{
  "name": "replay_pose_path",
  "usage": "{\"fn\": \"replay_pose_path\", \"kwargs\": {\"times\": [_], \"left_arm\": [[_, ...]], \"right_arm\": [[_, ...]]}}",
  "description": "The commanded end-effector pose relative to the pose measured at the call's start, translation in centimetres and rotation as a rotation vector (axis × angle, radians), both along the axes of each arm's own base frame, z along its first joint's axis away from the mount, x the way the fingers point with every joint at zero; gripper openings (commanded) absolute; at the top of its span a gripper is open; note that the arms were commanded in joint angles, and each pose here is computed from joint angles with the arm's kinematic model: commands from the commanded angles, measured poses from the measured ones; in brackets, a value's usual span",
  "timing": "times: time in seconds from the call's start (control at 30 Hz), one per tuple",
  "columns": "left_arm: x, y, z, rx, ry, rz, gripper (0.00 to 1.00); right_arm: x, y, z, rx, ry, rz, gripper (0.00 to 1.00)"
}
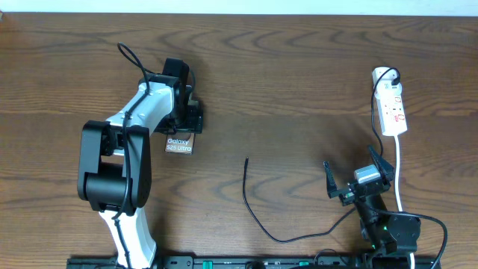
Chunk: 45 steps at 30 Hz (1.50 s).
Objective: Plug charger to phone and switch on socket
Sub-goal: 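Close the left gripper on the phone sides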
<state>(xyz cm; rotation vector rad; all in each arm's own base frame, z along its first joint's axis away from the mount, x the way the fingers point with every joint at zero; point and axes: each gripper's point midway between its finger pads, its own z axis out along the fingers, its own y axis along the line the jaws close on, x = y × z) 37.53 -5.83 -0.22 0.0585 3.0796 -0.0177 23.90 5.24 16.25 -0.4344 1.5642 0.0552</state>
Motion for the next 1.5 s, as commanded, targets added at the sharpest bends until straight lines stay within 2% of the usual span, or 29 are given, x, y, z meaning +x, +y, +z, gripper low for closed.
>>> {"fn": "replay_pose_path", "kwargs": {"times": [0.0, 0.27, 0.33, 0.63, 0.73, 1.07, 1.1, 1.17, 1.2, 1.27, 1.47], "left_arm": [[-0.36, 0.19, -0.64, 0.014, 0.019, -0.010, 0.86], [-0.35, 0.20, -0.64, 0.014, 0.019, -0.010, 0.84], [-0.35, 0.20, -0.64, 0.014, 0.019, -0.010, 0.81], [-0.36, 0.19, -0.64, 0.014, 0.019, -0.010, 0.79], [-0.35, 0.19, -0.65, 0.014, 0.019, -0.010, 0.75], [-0.51, 0.22, -1.08, 0.016, 0.032, -0.010, 0.48], [-0.56, 0.22, -1.22, 0.016, 0.036, -0.010, 0.38], [-0.60, 0.23, -1.27, 0.017, 0.038, -0.010, 0.33], [-0.61, 0.23, -1.27, 0.017, 0.038, -0.010, 0.27], [-0.64, 0.23, -1.27, 0.016, 0.040, -0.009, 0.09], [-0.78, 0.25, -1.28, 0.017, 0.046, -0.009, 0.07]], "right_arm": [[0.03, -0.26, -0.06, -0.011, -0.003, -0.010, 0.99], [0.03, -0.26, -0.06, -0.011, -0.003, -0.010, 0.99], [0.03, -0.25, -0.06, -0.011, -0.003, -0.010, 0.99], [0.03, -0.25, -0.06, -0.011, -0.003, -0.010, 0.99], [0.03, -0.25, -0.06, -0.011, -0.003, -0.010, 0.99], [0.03, -0.25, -0.06, -0.011, -0.003, -0.010, 0.99], [0.03, -0.25, -0.06, -0.011, -0.003, -0.010, 0.99], [0.03, -0.25, -0.06, -0.011, -0.003, -0.010, 0.99], [0.03, -0.26, -0.06, -0.011, -0.003, -0.010, 0.99], [0.03, -0.25, -0.06, -0.011, -0.003, -0.010, 0.99], [0.03, -0.25, -0.06, -0.011, -0.003, -0.010, 0.99]]}}
